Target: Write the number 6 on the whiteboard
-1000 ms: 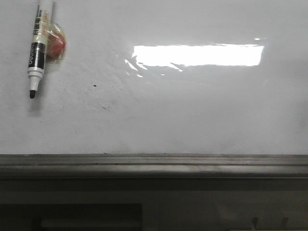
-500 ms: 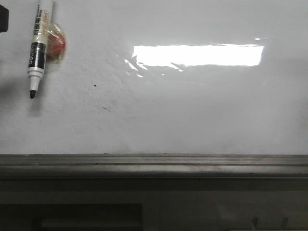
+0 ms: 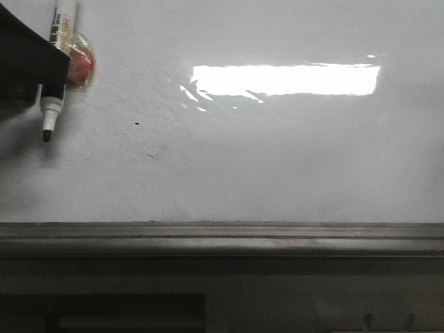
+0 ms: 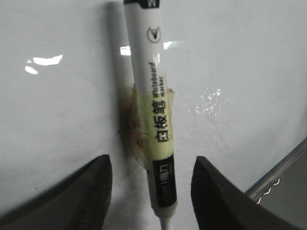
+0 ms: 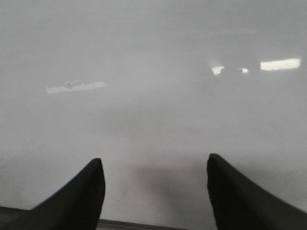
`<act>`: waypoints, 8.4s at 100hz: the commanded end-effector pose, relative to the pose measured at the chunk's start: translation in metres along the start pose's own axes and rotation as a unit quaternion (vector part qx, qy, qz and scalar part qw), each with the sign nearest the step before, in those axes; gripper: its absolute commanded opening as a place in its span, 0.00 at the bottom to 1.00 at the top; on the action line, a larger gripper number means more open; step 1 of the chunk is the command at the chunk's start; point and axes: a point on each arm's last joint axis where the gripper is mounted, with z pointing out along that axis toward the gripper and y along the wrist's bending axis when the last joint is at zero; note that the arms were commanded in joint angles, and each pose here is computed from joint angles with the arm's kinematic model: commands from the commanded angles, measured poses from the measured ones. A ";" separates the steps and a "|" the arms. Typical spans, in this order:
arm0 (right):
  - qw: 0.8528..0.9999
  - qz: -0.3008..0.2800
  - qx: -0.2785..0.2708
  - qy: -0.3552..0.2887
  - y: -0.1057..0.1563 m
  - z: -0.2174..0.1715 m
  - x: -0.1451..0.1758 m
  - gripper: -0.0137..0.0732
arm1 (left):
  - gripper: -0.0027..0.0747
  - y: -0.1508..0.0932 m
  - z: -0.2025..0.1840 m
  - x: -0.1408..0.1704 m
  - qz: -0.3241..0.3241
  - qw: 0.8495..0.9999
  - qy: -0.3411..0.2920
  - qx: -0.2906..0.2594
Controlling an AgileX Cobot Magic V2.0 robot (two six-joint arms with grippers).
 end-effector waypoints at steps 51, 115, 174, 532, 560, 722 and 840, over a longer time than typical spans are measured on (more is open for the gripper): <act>0.999 0.001 0.006 -0.046 0.001 -0.003 -0.017 0.64 | 0.01 -0.002 0.000 -0.014 0.007 0.999 -0.036 -0.016; 0.959 -0.054 -0.268 0.079 0.054 0.021 -0.036 0.64 | 0.01 -0.039 -0.005 -0.001 0.184 0.971 0.077 0.129; 0.881 -0.109 -0.424 0.179 0.138 0.080 -0.080 0.64 | 0.01 -0.086 0.002 -0.017 0.341 0.928 0.068 0.131; 0.977 -0.128 -0.168 -0.007 0.078 0.060 -0.060 0.11 | 0.70 -0.026 -0.084 -0.035 0.144 0.976 -0.134 -0.096; 0.978 -0.126 -0.162 -0.017 0.077 0.061 -0.062 0.10 | 0.70 -0.026 -0.084 -0.035 0.141 0.976 -0.135 -0.094; 0.936 -0.183 -0.294 0.058 0.114 0.024 -0.052 0.11 | 0.69 -0.062 -0.075 -0.025 0.238 0.962 -0.097 0.097; 0.894 -0.240 -0.361 0.116 0.149 0.033 -0.074 0.10 | 0.55 -0.096 0.009 -0.030 0.285 0.935 0.012 0.211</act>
